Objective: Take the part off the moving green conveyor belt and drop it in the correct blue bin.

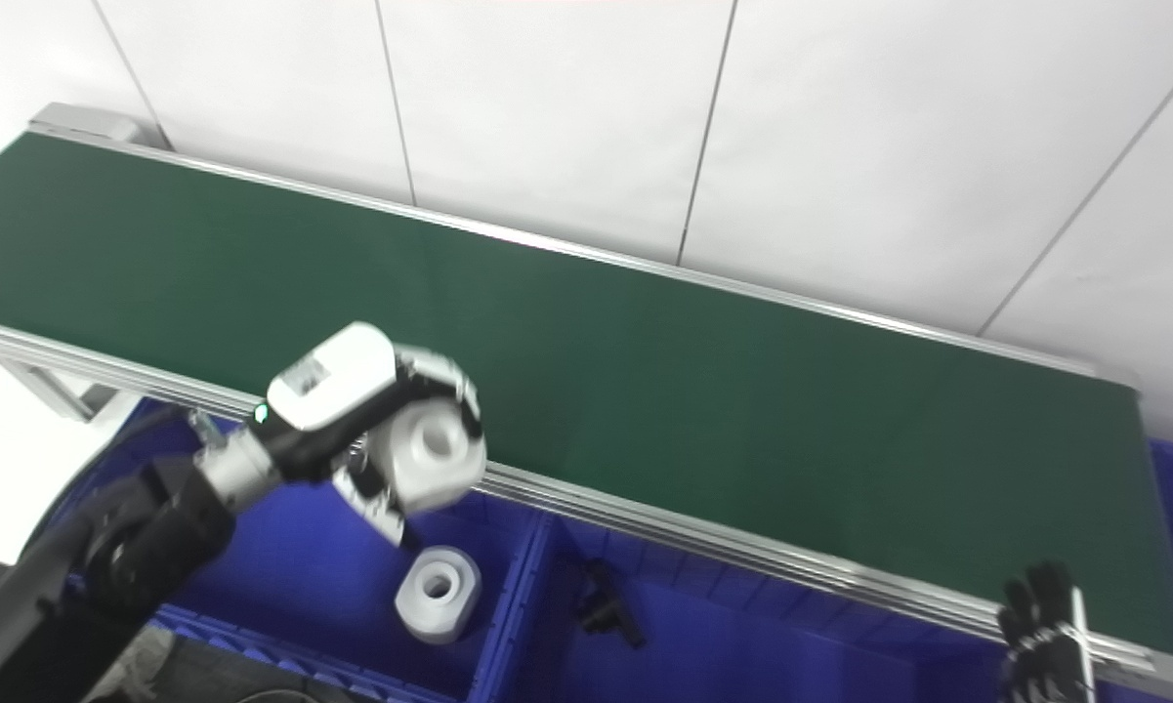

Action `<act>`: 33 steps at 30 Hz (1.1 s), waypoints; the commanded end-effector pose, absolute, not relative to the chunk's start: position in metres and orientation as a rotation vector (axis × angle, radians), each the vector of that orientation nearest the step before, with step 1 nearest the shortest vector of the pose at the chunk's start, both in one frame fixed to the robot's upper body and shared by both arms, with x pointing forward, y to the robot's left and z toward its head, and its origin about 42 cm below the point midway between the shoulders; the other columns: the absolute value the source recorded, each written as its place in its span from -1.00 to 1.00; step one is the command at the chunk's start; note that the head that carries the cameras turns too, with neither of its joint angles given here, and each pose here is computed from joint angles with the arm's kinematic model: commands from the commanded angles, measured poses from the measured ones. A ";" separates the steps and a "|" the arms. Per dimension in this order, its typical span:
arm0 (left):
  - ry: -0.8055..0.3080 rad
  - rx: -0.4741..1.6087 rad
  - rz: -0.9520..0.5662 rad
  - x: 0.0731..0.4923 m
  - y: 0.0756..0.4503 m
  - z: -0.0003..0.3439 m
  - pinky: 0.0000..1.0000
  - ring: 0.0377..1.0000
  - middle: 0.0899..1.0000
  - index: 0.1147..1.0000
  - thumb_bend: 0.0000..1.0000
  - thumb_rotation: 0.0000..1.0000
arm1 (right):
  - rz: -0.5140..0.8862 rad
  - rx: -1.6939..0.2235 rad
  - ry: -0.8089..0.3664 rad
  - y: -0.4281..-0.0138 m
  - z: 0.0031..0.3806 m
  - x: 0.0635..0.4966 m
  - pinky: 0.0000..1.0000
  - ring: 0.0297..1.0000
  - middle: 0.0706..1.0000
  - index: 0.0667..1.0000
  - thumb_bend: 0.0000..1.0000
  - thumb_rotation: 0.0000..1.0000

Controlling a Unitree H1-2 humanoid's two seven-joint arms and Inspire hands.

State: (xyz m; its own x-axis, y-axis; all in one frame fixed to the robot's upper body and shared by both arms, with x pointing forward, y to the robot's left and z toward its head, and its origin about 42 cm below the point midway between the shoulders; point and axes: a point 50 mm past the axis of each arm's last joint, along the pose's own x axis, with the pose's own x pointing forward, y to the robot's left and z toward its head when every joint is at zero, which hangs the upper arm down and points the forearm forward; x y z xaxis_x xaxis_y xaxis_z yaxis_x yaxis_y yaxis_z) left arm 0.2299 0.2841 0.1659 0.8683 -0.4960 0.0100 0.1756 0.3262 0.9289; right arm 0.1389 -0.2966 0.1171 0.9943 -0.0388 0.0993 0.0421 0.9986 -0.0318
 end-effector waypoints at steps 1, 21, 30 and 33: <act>-0.354 1.219 -0.411 0.230 0.291 0.175 -0.12 -0.07 -0.06 -0.16 0.03 -0.90 | -0.031 -0.051 -0.130 -0.299 0.129 0.140 0.91 0.94 1.00 1.00 0.48 0.96; -0.071 1.735 -0.445 0.233 0.323 0.142 -0.05 -0.16 -0.20 -0.10 0.04 -1.00 | -0.041 -0.062 -0.142 -0.289 0.130 0.134 0.95 0.89 1.00 0.99 0.39 0.92; -0.007 1.704 -0.451 0.229 0.325 0.159 0.05 0.09 0.11 0.00 0.46 -0.51 | -0.048 -0.035 -0.154 -0.287 0.131 0.133 1.00 0.94 1.00 1.00 0.37 0.89; 0.002 1.699 -0.464 0.220 0.320 0.172 0.21 0.30 0.31 0.24 0.78 -0.07 | -0.048 -0.041 -0.150 -0.287 0.131 0.134 1.00 0.94 1.00 1.00 0.37 0.89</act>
